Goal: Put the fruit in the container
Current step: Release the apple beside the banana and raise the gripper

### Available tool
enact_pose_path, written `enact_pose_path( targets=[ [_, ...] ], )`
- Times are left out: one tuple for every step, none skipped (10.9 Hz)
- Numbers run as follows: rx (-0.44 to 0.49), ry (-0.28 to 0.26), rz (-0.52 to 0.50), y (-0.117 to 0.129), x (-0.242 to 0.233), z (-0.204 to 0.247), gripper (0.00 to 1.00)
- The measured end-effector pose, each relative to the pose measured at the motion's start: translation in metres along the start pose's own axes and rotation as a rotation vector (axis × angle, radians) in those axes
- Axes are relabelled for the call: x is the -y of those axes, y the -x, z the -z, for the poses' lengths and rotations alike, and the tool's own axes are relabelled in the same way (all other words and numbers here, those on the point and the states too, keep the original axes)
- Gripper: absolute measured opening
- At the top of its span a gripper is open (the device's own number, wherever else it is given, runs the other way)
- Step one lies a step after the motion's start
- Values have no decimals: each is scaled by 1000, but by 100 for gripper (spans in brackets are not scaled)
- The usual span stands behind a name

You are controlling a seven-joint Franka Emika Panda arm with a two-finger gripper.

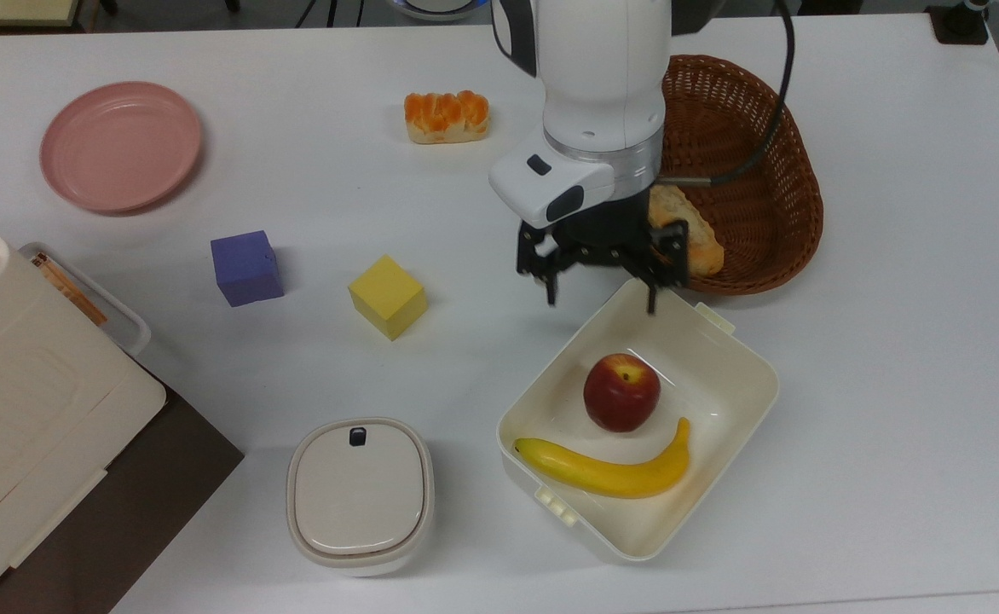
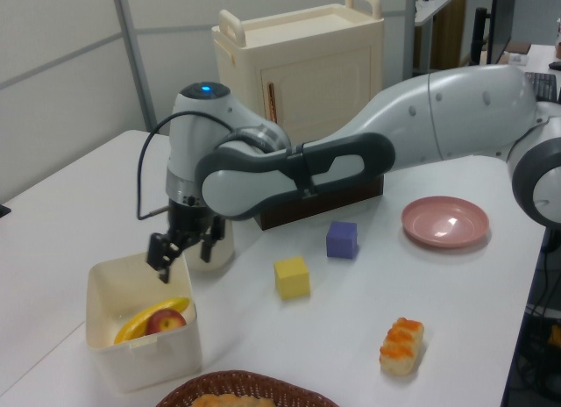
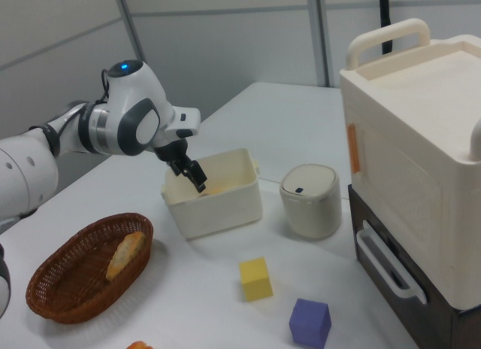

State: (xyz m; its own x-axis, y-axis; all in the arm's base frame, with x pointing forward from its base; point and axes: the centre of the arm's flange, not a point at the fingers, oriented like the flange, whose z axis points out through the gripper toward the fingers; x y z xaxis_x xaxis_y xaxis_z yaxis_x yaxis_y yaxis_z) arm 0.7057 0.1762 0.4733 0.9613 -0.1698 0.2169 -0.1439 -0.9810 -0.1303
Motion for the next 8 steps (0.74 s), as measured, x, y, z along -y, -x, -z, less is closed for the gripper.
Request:
enact_pose_path(
  targets=[
    [84, 50, 69, 10, -7, 10, 100],
    [163, 90, 133, 19, -18, 24, 100],
    [229, 120, 189, 26, -32, 40, 100],
    [281, 161, 249, 31, -50, 54, 100],
    [325, 198, 297, 33, -70, 63, 100],
    [344, 217, 308, 31, -87, 68, 100],
    [346, 224, 298, 26, -102, 69, 100],
    [339, 224, 278, 21, -116, 70, 100]
  ],
)
